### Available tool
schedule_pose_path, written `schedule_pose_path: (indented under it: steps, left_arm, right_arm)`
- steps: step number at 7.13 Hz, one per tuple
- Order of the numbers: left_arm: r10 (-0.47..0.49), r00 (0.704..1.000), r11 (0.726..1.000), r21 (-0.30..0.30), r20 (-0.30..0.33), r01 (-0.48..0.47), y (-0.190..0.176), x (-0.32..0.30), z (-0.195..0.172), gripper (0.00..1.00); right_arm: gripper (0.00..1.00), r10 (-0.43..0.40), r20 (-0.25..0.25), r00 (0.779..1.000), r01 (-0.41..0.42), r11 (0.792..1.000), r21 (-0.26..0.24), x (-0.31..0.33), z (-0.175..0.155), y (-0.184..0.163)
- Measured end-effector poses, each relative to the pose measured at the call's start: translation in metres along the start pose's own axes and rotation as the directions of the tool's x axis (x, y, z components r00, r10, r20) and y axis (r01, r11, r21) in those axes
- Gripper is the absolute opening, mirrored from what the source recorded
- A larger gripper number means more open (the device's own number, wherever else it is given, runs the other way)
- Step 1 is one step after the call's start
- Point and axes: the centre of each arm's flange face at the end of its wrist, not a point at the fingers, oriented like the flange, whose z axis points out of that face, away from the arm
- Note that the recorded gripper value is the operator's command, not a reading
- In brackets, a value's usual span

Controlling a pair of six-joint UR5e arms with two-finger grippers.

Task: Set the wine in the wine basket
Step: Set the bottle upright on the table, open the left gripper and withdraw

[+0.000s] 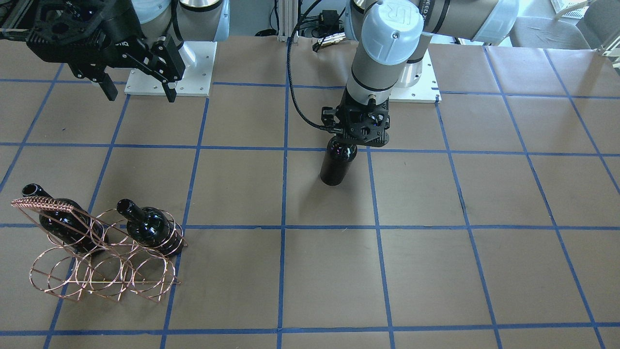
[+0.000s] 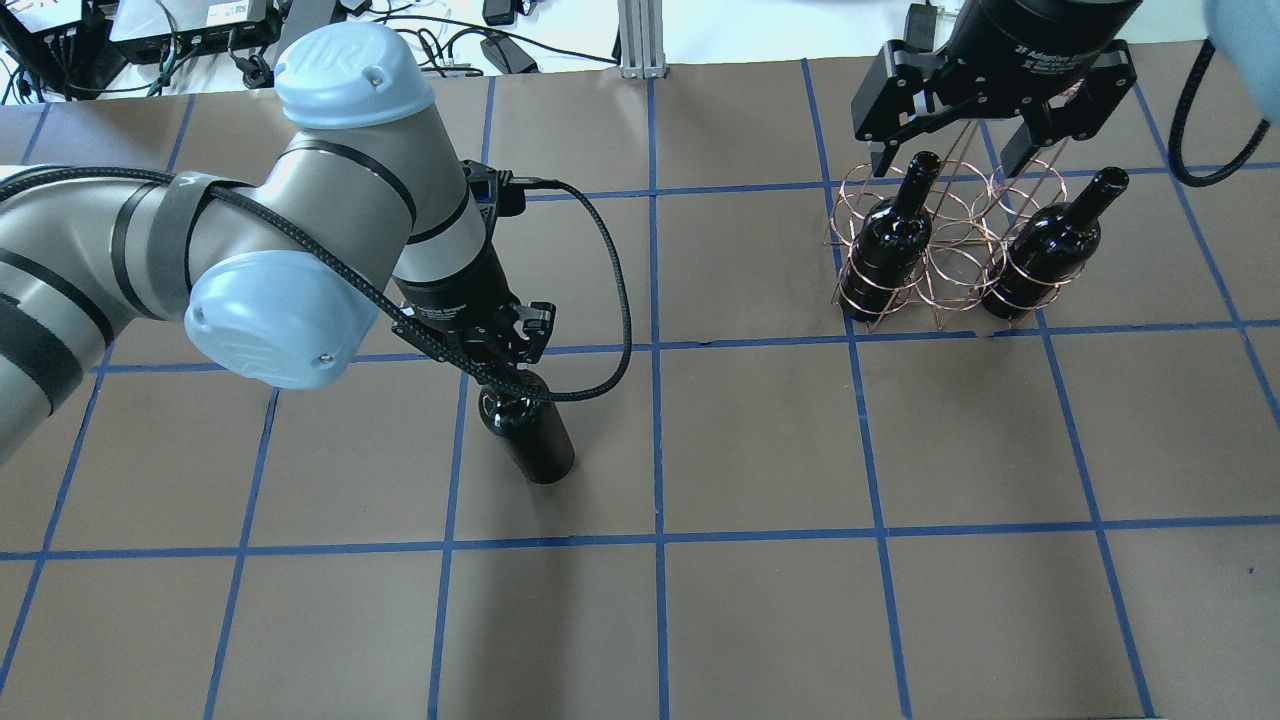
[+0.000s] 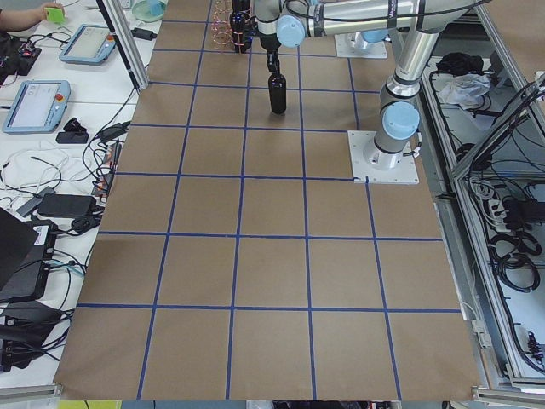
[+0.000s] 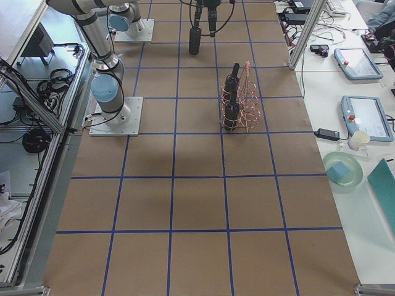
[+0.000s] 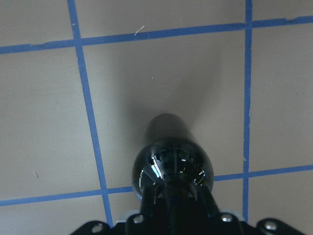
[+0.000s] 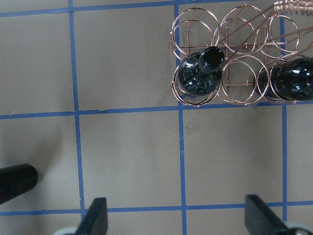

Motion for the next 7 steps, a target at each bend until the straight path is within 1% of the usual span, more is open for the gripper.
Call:
schedule_pose_path:
  steps: [1,2,3,4,6,7]
  left_arm:
    - [0.007,1.0,1.0,-0.002,0.003,-0.007,0.001,0.002,0.001,0.0]
    - [0.012,1.0,1.0,-0.01,0.004,-0.012,0.001,0.003,0.003,0.37]
    - [0.012,1.0,1.0,-0.02,0.002,-0.012,0.002,0.003,0.005,0.79]
    - [0.01,1.0,1.0,-0.027,-0.002,-0.01,0.002,0.004,0.006,0.98]
    - [0.006,1.0,1.0,-0.018,-0.009,-0.006,0.001,0.005,0.001,1.0]
    - [0.003,1.0,1.0,0.007,-0.012,-0.003,-0.003,0.003,-0.011,1.0]
  right_arm:
    - [1.0,-0.001,0.0,1.0,0.001,1.0,-0.001,0.0,0.001,0.0]
    - [1.0,-0.002,0.0,1.0,0.002,1.0,-0.002,0.0,0.001,0.0]
    - [1.0,-0.002,0.0,1.0,0.002,1.0,-0.002,0.0,0.001,0.0]
    - [1.0,-0.003,0.0,1.0,0.003,1.0,-0.002,0.0,0.001,0.0]
    - [1.0,-0.003,0.0,1.0,0.003,1.0,-0.002,0.0,0.002,0.0]
    - [1.0,-0.003,0.0,1.0,0.003,1.0,-0.002,0.0,0.002,0.0]
